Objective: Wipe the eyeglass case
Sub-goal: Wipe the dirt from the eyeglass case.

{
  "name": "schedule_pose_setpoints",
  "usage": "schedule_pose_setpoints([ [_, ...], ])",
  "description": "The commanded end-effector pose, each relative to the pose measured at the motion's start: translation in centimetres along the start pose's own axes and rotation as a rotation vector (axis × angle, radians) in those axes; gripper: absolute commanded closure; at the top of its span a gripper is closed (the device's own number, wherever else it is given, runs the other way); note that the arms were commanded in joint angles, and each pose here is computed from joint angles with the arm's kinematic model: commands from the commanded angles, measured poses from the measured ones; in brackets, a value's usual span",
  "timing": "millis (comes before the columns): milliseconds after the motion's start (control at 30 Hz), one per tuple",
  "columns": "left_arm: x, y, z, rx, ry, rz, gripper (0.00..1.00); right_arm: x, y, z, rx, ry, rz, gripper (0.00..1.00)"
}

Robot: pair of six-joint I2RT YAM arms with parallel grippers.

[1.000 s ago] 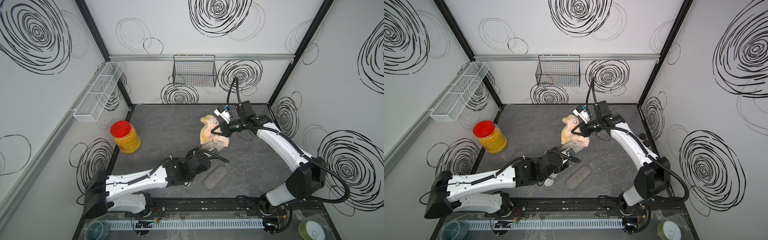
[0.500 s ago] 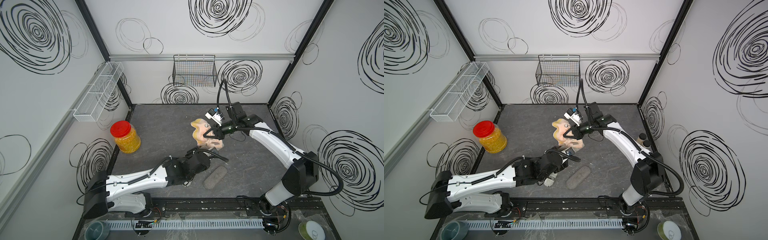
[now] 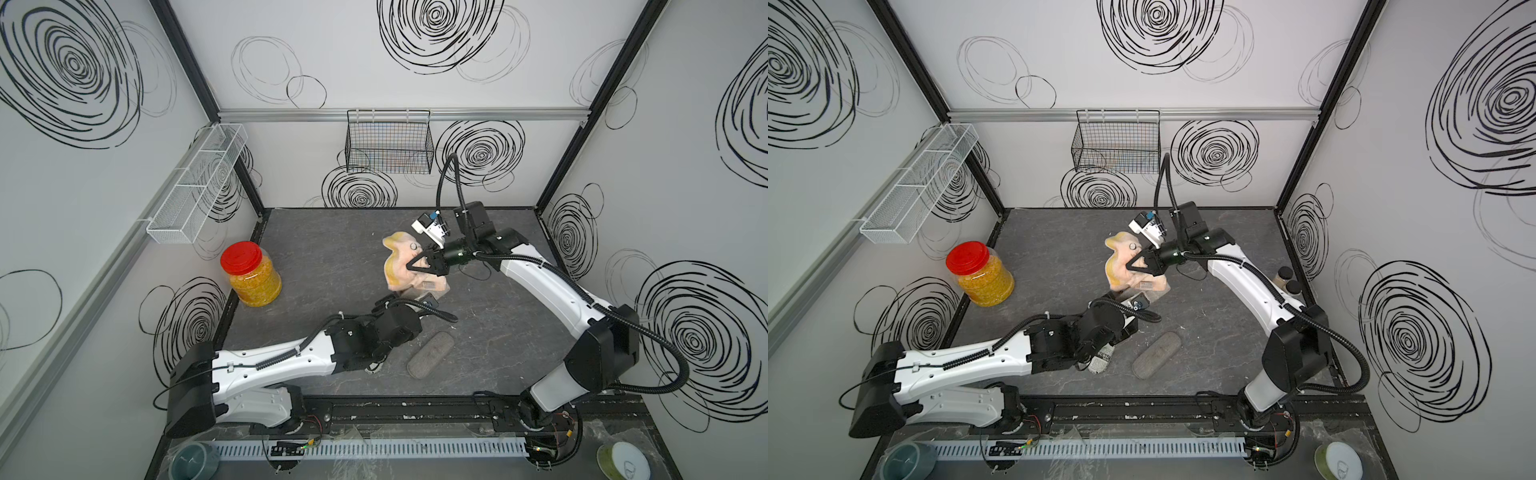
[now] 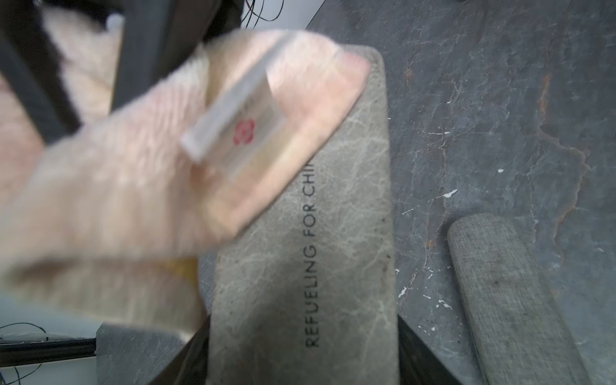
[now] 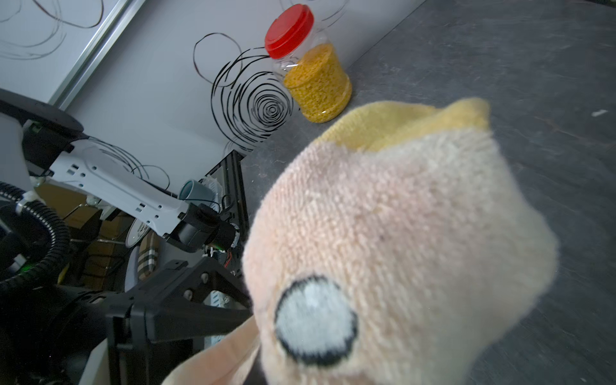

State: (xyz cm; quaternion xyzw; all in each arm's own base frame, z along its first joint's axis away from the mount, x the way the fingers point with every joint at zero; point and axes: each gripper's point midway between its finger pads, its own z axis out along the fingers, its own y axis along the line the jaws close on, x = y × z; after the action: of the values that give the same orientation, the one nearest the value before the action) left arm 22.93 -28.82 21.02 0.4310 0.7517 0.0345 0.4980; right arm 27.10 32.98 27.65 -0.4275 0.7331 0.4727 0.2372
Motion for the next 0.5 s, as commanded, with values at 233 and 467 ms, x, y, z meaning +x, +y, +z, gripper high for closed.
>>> schedule_pose_setpoints([
  [233,-3.1,1.5,-1.0,-0.044,-0.105,-0.079,0.45,0.2,-2.0,-2.0,0.064,-0.016,0.064,0.96],
  [467,-2.7,1.0,-1.0,-0.044,-0.100,-0.070,0.45,-0.1,-1.6,-4.8,0.100,-0.091,0.060,0.96],
])
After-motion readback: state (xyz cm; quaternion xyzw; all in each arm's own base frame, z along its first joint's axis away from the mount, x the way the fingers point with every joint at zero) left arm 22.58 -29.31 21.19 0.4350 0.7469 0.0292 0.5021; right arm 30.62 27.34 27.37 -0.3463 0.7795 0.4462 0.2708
